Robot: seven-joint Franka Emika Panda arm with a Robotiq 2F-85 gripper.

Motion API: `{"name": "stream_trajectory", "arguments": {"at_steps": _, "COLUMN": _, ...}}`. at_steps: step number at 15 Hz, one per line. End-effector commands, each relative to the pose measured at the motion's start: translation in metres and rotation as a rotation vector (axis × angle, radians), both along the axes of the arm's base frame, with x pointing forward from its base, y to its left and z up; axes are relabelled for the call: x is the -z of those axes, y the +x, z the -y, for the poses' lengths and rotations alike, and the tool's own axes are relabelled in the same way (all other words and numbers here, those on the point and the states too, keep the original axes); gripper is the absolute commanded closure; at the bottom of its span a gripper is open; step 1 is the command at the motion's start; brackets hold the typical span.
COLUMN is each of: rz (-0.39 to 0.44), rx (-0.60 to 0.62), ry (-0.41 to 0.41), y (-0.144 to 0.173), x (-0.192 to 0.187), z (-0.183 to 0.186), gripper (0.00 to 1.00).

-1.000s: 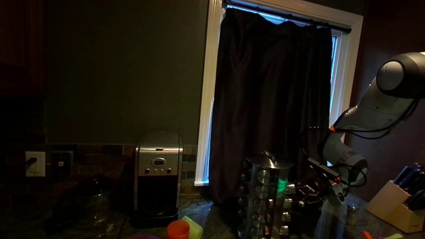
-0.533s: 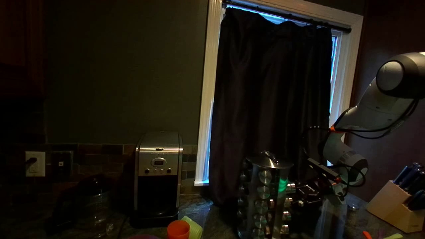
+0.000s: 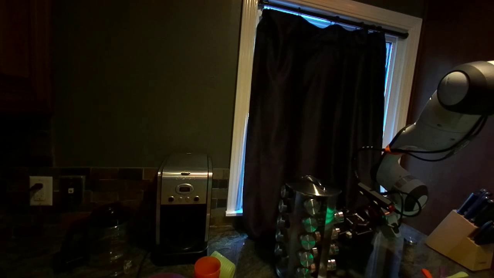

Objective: Pull out the second bottle on the right from the top, and then place it on the table

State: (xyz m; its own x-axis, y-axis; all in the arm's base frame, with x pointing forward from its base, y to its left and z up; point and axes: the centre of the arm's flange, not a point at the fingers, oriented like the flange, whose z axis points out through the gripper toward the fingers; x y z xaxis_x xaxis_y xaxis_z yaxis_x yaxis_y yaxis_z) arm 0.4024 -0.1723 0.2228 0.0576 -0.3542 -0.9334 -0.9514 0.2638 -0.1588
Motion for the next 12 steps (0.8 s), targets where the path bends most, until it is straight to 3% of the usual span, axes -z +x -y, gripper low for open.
{"name": "stream_trajectory", "arguments": {"at_steps": 1, "rz": 0.018, "rx": 0.047, "ry": -0.005, "y": -0.0010, "x": 0.0006, "z": 0.0017, "gripper": 0.39}}
{"name": "stream_trajectory", "arguments": {"at_steps": 5, "rz": 0.019, "rx": 0.063, "ry": 0.002, "y": -0.0004, "x": 0.0010, "z": 0.0054, "gripper": 0.30}}
{"name": "stream_trajectory", "arguments": {"at_steps": 9, "rz": 0.012, "rx": 0.050, "ry": -0.010, "y": -0.0008, "x": 0.0016, "z": 0.0042, "gripper": 0.34}}
{"name": "stream_trajectory", "arguments": {"at_steps": 12, "rz": 0.003, "rx": 0.047, "ry": -0.012, "y": -0.0008, "x": 0.0042, "z": 0.0034, "gripper": 0.32}}
